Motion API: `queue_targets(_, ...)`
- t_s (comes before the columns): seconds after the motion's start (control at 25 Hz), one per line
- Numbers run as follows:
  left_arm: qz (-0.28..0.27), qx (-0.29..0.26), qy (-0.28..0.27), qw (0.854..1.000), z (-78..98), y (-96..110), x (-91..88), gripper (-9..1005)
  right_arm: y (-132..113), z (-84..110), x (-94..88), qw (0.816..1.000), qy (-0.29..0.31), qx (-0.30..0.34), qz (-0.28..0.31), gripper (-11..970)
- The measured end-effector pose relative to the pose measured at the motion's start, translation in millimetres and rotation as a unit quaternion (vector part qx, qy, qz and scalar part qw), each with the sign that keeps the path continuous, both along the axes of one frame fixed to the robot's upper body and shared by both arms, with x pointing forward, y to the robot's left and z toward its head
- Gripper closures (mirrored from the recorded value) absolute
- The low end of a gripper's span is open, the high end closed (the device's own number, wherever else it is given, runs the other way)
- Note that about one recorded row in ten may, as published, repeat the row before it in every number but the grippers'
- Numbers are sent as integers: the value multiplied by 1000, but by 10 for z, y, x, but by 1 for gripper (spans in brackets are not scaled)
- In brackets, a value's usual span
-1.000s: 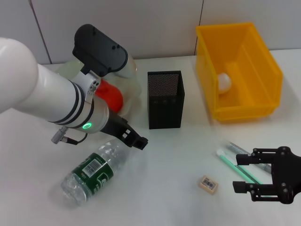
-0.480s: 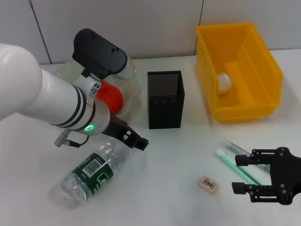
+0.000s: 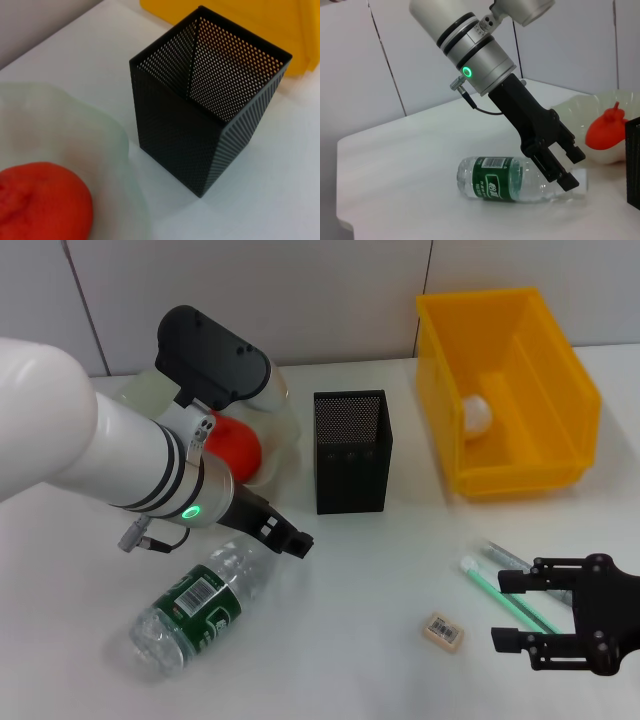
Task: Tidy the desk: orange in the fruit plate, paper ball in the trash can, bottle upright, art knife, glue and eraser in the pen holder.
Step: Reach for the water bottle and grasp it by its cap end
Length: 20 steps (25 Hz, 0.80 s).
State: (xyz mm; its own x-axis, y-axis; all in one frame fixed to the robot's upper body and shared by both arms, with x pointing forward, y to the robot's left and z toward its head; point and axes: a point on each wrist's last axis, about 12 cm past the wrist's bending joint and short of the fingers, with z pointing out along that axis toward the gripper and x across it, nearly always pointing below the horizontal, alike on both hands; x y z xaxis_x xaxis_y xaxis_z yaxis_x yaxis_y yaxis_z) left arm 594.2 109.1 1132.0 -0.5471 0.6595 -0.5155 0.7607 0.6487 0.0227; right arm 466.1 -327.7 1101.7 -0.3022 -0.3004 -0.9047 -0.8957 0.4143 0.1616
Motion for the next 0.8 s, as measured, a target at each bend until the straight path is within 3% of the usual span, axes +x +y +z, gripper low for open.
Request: queue_targets(0.8,4,3,1,1000,-36,4,22,254,-5,-7,10,1000,-1,-1,-4,287)
